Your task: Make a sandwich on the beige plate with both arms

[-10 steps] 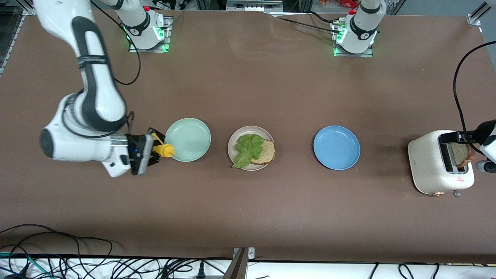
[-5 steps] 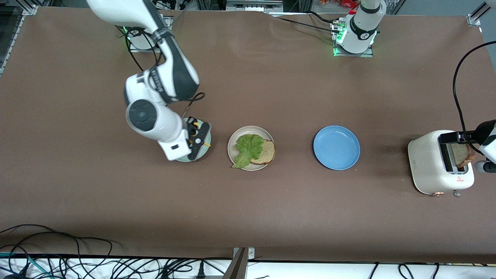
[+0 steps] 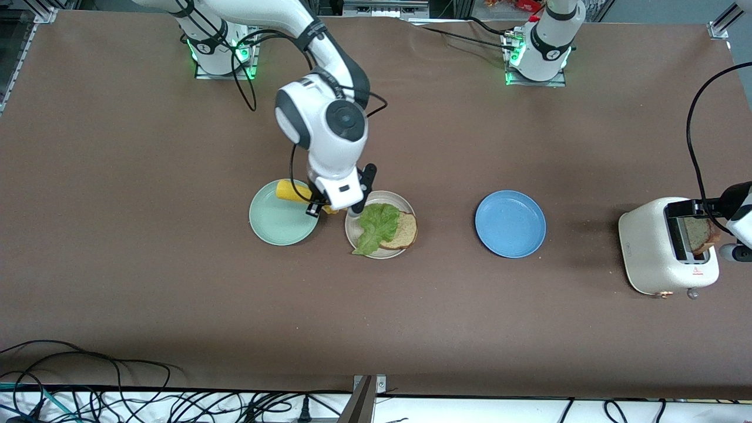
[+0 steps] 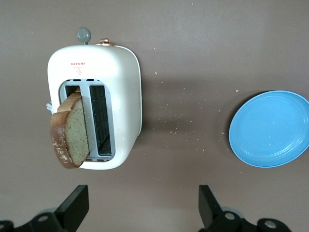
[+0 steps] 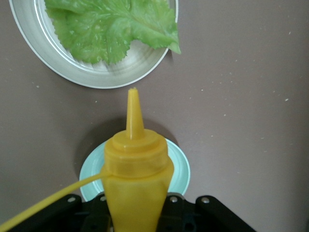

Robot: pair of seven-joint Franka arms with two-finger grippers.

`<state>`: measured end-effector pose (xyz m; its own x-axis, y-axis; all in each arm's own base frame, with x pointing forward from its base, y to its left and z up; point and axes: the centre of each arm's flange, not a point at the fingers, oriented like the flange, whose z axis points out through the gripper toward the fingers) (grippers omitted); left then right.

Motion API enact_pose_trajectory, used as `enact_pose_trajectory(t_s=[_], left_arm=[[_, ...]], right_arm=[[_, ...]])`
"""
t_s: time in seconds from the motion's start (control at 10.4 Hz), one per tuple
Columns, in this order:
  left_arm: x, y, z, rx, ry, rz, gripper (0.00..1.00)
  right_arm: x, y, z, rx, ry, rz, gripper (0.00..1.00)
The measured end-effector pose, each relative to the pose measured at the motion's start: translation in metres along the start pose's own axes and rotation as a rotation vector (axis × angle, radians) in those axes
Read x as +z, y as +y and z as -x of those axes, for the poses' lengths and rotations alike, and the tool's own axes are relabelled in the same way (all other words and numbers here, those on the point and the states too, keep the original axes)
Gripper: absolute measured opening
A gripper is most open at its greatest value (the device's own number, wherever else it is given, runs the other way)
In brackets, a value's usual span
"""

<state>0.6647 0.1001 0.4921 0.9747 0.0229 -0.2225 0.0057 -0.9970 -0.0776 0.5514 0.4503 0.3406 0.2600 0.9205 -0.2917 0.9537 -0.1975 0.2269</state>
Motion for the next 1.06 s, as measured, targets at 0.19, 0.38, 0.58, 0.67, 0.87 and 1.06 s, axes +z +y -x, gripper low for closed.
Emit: enact_pose_trajectory(t_s=[0.19, 0.38, 0.58, 0.67, 0.87, 1.06], left_arm=[[0.0, 0.003, 0.0, 0.004, 0.0, 0.0, 1.0], [-0.001, 0.005, -0.001, 0.008, 0.001, -0.001, 1.0], [-0.001, 0.006, -0.001, 0.009, 0.001, -0.001, 1.0], [-0.001, 0.008, -0.001, 0.012, 0.001, -0.002, 1.0], [-0.001, 0.014, -0.002, 0.018, 0.002, -0.004, 1.0], [-0.001, 0.013, -0.002, 0.016, 0.002, -0.004, 1.0]], right_arm=[[-0.008, -0.012, -0.01, -0.084, -0.072, 0.134, 0.16], [-0.011, -0.027, -0.015, -0.133, -0.155, 0.188, 0.16], [-0.01, -0.033, -0.012, -0.147, -0.222, 0.198, 0.16], [-0.009, -0.03, -0.008, -0.138, -0.239, 0.193, 0.16], [-0.007, -0.011, 0.009, -0.08, -0.24, 0.142, 0.16], [-0.008, 0.028, 0.042, 0.038, -0.15, -0.005, 0.16]])
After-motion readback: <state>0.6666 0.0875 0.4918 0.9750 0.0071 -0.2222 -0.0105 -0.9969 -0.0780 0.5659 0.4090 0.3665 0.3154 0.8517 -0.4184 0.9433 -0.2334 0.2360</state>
